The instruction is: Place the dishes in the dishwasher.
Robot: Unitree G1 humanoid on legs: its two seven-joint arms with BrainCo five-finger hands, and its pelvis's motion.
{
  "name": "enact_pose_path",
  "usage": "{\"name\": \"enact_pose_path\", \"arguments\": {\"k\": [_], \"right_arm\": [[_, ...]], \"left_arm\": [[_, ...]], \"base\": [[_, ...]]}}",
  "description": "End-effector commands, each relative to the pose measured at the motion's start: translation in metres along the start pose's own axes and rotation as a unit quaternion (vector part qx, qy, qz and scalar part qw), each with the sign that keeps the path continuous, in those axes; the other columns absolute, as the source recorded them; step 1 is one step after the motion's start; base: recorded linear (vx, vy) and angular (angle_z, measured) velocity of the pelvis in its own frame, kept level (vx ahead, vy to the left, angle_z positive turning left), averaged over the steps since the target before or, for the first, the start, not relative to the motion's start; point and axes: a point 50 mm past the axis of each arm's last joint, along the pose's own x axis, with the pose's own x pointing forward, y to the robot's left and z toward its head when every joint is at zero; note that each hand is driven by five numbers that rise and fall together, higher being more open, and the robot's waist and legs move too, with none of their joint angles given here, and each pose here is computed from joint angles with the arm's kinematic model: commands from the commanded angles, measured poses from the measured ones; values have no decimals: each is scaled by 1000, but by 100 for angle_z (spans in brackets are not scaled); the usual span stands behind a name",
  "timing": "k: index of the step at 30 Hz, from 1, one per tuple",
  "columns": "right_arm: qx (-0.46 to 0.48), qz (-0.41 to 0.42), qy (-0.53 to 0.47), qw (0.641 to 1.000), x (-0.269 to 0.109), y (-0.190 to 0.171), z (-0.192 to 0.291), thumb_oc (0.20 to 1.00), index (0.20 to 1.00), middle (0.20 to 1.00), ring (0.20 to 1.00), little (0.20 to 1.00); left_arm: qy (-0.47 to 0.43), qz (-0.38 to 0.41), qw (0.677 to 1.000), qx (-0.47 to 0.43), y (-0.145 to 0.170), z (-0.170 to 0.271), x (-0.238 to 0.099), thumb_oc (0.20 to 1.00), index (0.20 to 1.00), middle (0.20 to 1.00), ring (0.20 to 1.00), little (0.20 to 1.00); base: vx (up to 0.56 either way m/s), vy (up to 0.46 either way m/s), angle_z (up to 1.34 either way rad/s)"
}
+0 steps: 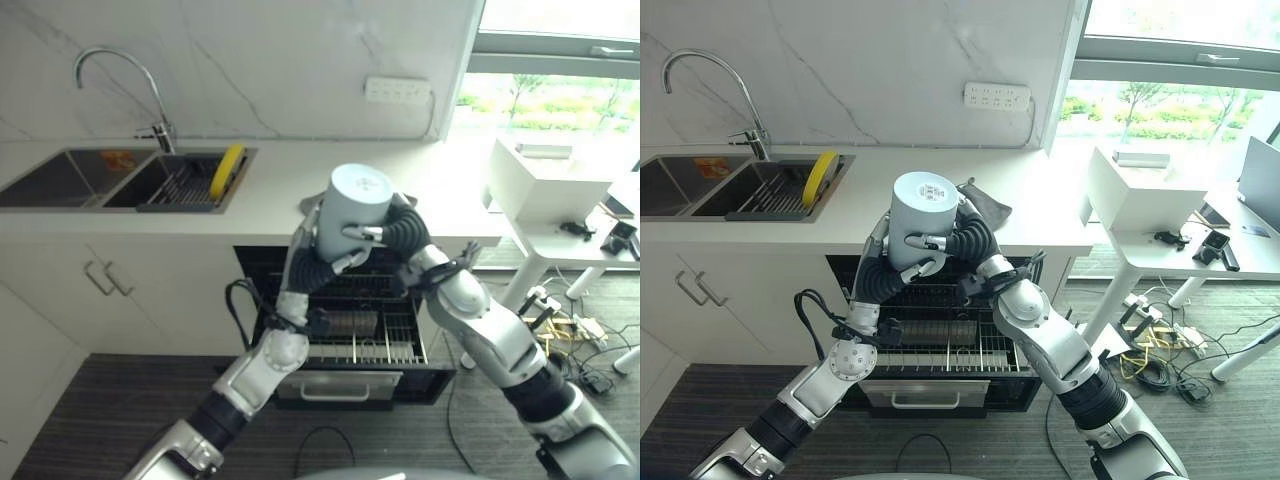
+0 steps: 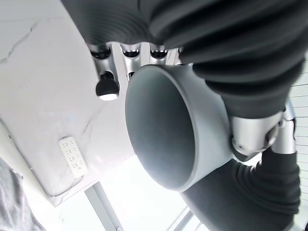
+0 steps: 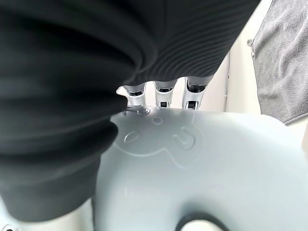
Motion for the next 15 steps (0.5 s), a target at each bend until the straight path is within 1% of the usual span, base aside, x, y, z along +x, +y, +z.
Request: {"name": "enact_pose_path", "arguments": {"k": [1, 5, 6, 7, 15], "right_arm": [[-26, 103, -195, 975, 24, 37, 85, 200, 200, 200, 200, 200], [-50, 87, -203, 974, 23, 33, 85, 200, 200, 200, 200, 200], [-52, 84, -201, 975, 23, 33, 85, 200, 200, 200, 200, 200], [-57, 79, -199, 975, 22, 31, 83, 200, 200, 200, 200, 200], [-73, 23, -184, 980, 15, 9, 71, 200, 200, 200, 200, 200]], "left_arm": [[-119, -143, 983, -9, -41, 31, 6, 200, 200, 200, 200, 200], [-86, -134, 987, -25, -39, 25, 5, 200, 200, 200, 200, 200], [-81, -132, 988, -27, -39, 25, 5, 382, 382, 382, 382, 382], [-73, -126, 989, -28, -38, 23, 4, 1000, 1000, 1000, 1000, 1000], [-60, -91, 993, -42, -18, 20, 3, 1000, 1000, 1000, 1000, 1000]], "base": [[0, 0, 0], [0, 0, 0], [0, 0, 0], [0, 0, 0], [4, -14, 2]]}}
